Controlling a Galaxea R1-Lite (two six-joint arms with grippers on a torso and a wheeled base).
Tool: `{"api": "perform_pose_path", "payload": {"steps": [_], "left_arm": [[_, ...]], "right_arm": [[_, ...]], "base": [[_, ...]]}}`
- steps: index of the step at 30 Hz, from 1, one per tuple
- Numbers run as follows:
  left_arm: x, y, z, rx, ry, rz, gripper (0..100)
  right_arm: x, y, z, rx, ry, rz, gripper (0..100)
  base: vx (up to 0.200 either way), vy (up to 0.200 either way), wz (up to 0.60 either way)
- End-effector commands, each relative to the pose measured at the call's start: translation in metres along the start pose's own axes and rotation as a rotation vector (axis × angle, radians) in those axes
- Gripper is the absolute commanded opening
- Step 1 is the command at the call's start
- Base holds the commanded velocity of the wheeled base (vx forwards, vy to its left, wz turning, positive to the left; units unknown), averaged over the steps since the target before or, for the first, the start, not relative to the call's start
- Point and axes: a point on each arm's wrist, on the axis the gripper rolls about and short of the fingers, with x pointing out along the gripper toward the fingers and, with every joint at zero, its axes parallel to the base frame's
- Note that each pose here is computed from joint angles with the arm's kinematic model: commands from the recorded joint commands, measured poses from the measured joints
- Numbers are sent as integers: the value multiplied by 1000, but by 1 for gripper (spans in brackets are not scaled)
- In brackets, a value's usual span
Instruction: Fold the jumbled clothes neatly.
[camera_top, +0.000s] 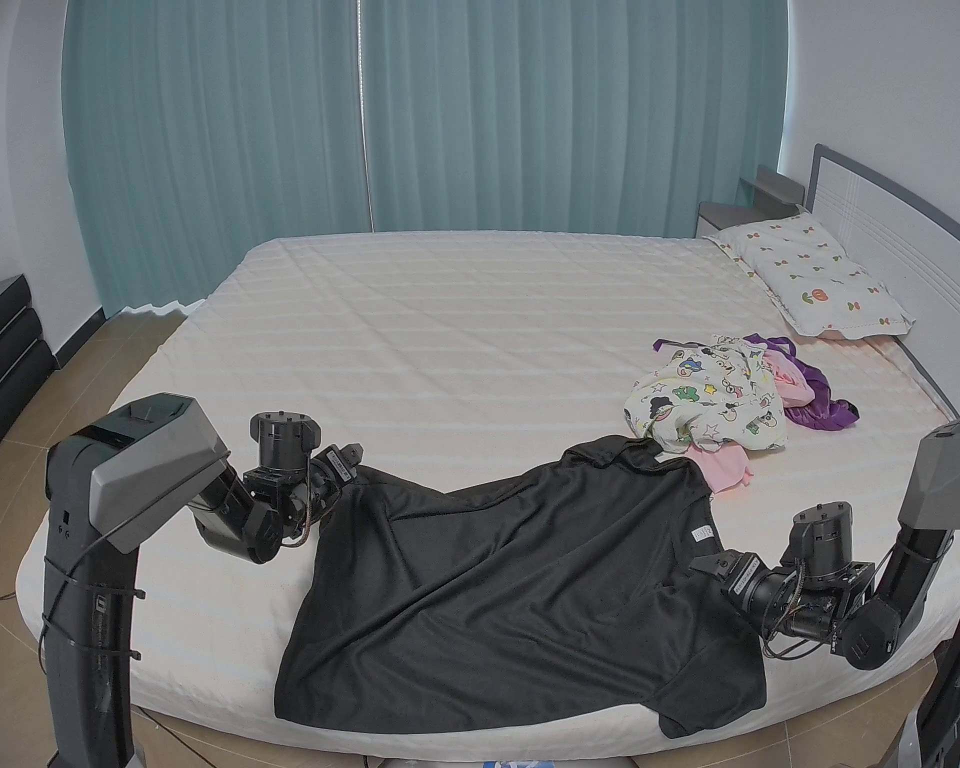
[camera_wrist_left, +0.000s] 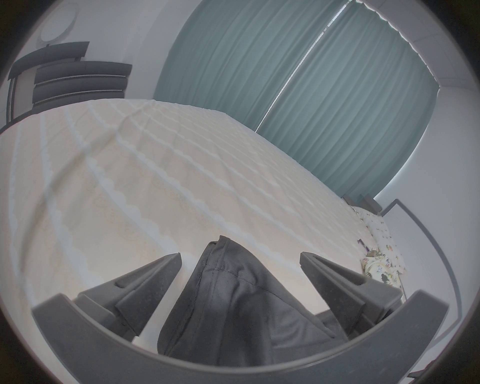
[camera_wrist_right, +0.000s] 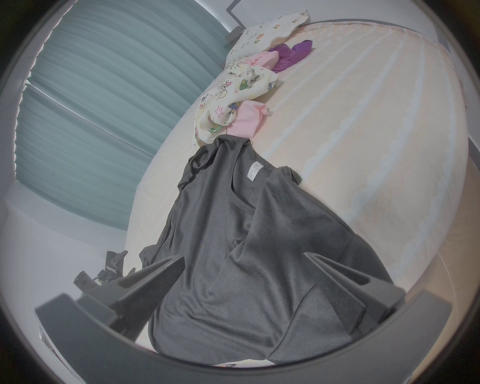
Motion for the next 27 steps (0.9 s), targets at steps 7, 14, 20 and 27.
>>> {"api": "perform_pose_path", "payload": {"steps": [7, 14, 20, 27], "left_arm": [[28, 11, -22, 16, -3, 40, 100], [31, 9, -18, 15, -8, 50, 0], [35, 9, -6, 4, -60, 61, 0], [43, 16, 22, 22, -119, 83, 0]], "right_arm": [[2, -2, -2, -2, 8, -9, 100], [2, -2, -2, -2, 8, -10, 100], [2, -2, -2, -2, 9, -11, 100], [2, -2, -2, -2, 9, -11, 100]], "base": [[0, 0, 0], [0, 0, 0], [0, 0, 0], [0, 0, 0]]}}
